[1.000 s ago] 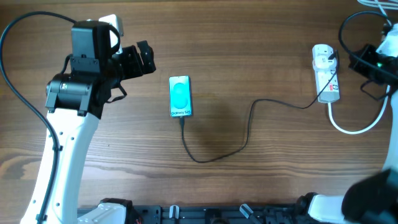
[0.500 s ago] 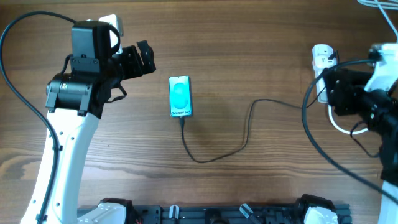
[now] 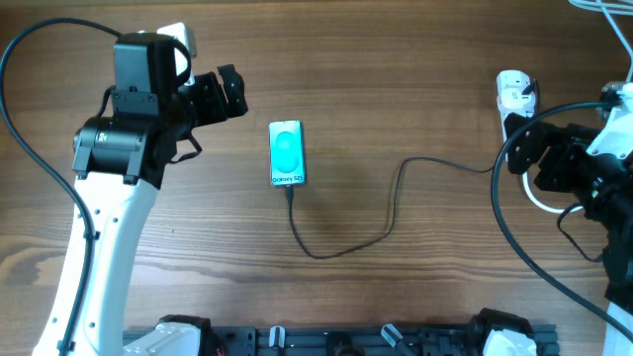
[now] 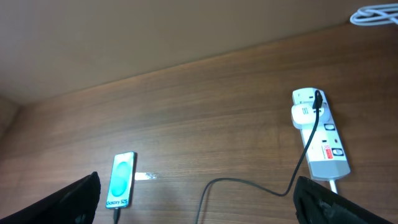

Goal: Plug charger to phone and switch on socket

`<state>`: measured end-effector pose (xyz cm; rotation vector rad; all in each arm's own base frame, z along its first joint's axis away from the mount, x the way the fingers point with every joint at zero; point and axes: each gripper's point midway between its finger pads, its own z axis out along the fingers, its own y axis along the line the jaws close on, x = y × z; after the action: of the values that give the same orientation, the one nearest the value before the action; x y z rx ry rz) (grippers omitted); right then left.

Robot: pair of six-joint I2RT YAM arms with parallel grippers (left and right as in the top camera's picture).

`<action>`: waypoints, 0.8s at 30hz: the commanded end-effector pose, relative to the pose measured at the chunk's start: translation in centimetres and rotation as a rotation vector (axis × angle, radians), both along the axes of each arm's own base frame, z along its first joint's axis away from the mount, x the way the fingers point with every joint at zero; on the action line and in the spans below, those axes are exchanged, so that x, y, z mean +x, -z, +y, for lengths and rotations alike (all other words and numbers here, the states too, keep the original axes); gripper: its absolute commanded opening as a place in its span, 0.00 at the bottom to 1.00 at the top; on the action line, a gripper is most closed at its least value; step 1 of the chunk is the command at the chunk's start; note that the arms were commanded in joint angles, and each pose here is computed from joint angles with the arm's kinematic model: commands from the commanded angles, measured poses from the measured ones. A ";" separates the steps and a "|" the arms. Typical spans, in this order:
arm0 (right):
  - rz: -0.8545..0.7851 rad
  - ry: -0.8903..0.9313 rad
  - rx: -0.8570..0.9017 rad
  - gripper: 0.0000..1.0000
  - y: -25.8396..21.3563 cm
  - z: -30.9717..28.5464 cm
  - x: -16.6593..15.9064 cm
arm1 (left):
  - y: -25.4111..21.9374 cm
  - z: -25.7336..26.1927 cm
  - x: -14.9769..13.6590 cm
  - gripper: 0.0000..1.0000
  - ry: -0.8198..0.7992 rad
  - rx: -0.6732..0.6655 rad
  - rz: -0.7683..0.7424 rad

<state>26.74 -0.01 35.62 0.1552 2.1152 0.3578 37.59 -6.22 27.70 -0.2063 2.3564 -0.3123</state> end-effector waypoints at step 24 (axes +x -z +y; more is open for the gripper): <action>-0.712 0.089 -0.160 1.00 13.4 1.7 -2.5 | -0.3 0.4 0.0 1.00 -0.016 0.009 -0.010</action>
<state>24.34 2.09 23.35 -0.0132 1.4251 0.1479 37.59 -6.16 27.69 -0.2080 2.3563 -0.3083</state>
